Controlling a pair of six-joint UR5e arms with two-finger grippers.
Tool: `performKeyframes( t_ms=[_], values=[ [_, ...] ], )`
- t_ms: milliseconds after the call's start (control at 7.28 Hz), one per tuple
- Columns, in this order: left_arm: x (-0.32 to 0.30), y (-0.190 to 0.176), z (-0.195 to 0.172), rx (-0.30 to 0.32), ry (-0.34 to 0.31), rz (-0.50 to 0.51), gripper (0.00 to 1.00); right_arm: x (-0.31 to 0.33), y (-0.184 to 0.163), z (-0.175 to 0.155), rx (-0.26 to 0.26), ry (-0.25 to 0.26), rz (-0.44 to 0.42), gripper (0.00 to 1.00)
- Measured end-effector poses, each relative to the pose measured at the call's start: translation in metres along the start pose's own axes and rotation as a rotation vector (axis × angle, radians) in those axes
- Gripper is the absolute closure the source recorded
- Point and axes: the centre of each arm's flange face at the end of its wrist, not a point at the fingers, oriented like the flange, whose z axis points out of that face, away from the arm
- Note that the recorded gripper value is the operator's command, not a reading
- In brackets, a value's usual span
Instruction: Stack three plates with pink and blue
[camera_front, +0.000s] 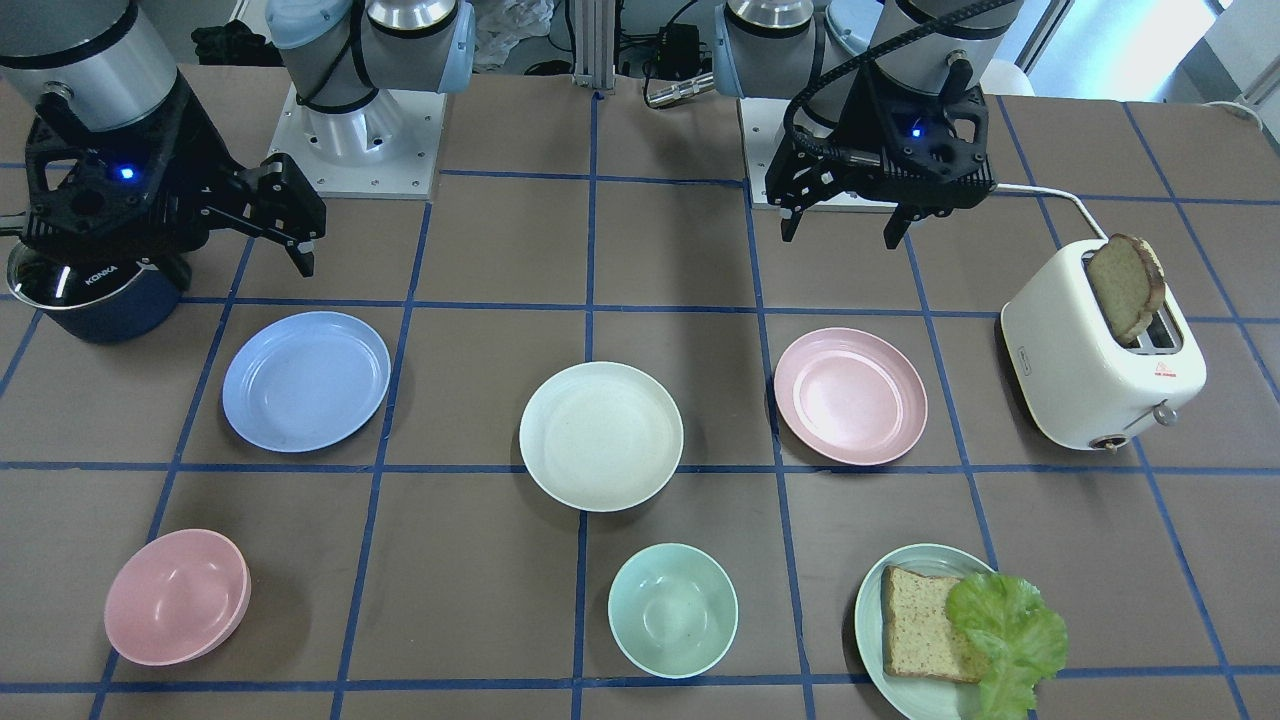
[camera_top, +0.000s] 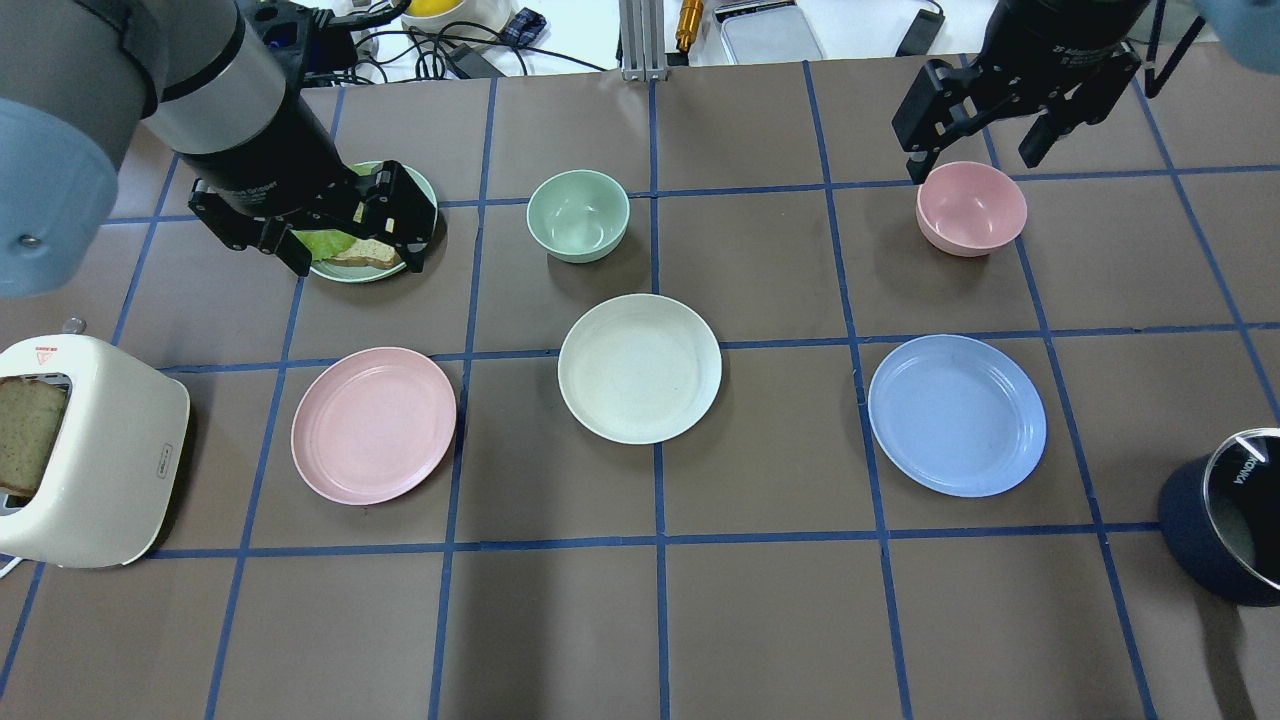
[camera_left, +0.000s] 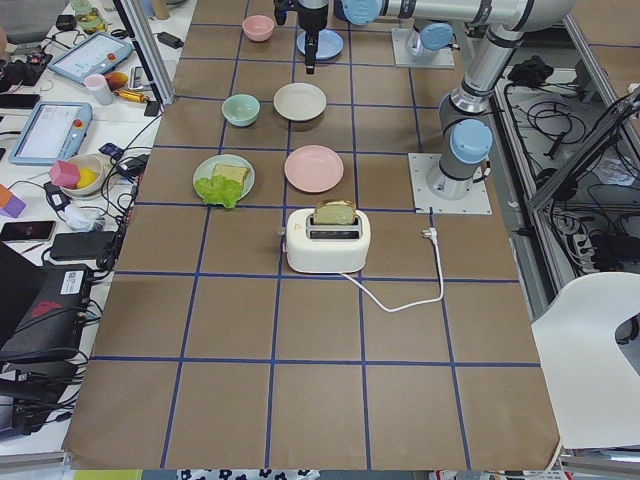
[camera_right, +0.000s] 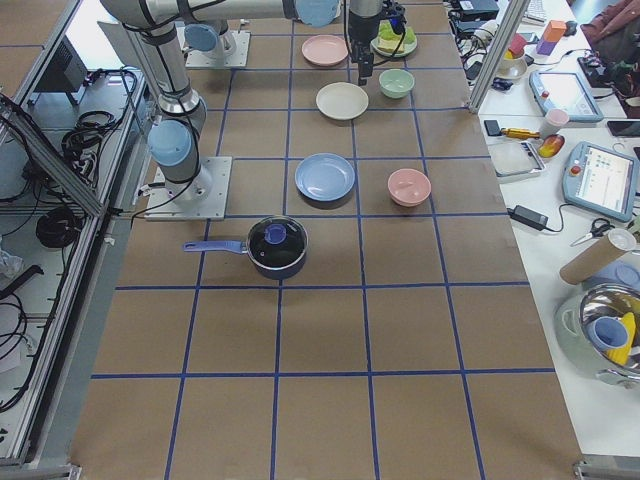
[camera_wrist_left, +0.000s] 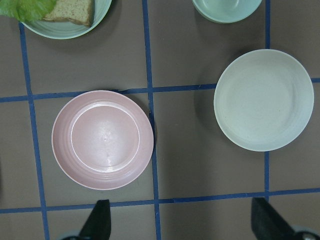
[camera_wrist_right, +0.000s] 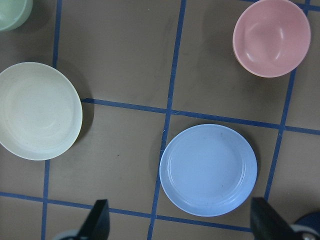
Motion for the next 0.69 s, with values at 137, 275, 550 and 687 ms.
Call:
performKeyframes(
  t_ms=[137, 275, 550, 687],
  values=[
    [-0.0002, 0.0003, -0.0003, 0.001, 0.0, -0.002, 0.0, -0.001, 0.0011, -0.0002, -0.007, -0.009, 0.0, 0.0],
    [-0.0005, 0.0011, -0.001, 0.002, 0.0, -0.005, 0.0, -0.0014, 0.0027, -0.0004, -0.02, -0.013, 0.001, 0.0],
    [-0.0011, 0.0028, -0.0028, 0.006, 0.0, -0.006, 0.0, -0.0007, 0.0039, 0.0002, -0.043, -0.008, 0.027, 0.0],
    [-0.0015, 0.003, -0.0026, 0.005, 0.0, -0.009, 0.0, -0.0006, 0.0038, -0.0005, -0.042, -0.006, 0.048, 0.0]
  ],
)
